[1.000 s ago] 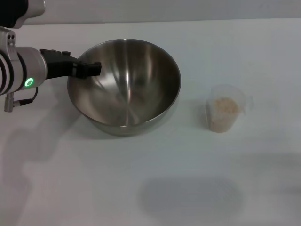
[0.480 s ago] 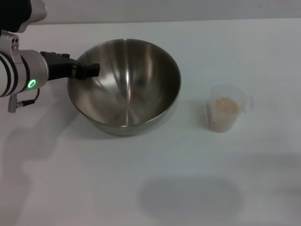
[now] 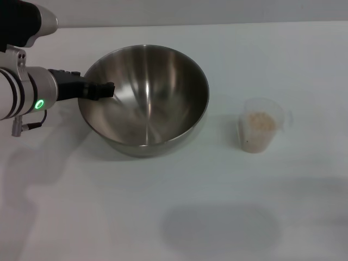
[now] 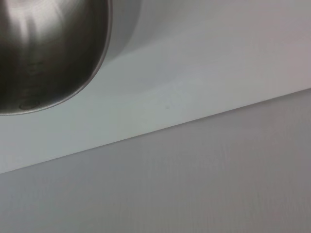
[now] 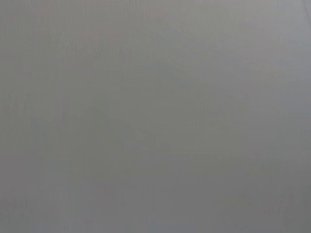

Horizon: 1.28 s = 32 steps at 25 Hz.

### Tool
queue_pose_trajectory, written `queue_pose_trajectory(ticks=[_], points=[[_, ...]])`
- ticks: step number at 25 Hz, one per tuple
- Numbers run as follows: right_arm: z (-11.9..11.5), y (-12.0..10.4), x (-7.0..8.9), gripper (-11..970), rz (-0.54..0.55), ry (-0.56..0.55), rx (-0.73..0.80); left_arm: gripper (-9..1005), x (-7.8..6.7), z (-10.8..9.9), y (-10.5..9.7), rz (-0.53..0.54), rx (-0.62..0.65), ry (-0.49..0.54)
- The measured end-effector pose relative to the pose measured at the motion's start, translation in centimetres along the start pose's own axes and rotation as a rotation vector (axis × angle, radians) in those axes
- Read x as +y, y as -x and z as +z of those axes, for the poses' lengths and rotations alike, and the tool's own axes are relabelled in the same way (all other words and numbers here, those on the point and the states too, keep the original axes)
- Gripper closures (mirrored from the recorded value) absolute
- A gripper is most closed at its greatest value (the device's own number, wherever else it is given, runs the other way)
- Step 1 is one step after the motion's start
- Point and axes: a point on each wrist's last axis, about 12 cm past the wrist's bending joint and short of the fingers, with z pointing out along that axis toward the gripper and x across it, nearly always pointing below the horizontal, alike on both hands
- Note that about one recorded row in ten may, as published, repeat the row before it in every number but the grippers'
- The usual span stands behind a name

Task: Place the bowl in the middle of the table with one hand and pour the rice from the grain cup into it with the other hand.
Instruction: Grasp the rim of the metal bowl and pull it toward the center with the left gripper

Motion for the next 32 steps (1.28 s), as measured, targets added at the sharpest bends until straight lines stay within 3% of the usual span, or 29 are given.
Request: queue_pose_trajectory(ticks=[16,27,32], points=[[0.19,0.01,0.1,128,0.003,0.003,-0.006,171,-0.37,0.01,0.01,0.01,0.002,-0.008],[0.07,0.04,0.05,129,0.002,0.001,-0.005,341,-0.64,0.16,0.39,0.042,0.02,-0.019],[0.04,0.05,0.04,129,0.002,0.0,-0.005,541,-0.6,0.13,0.44,0.053,0.023,-0.018]])
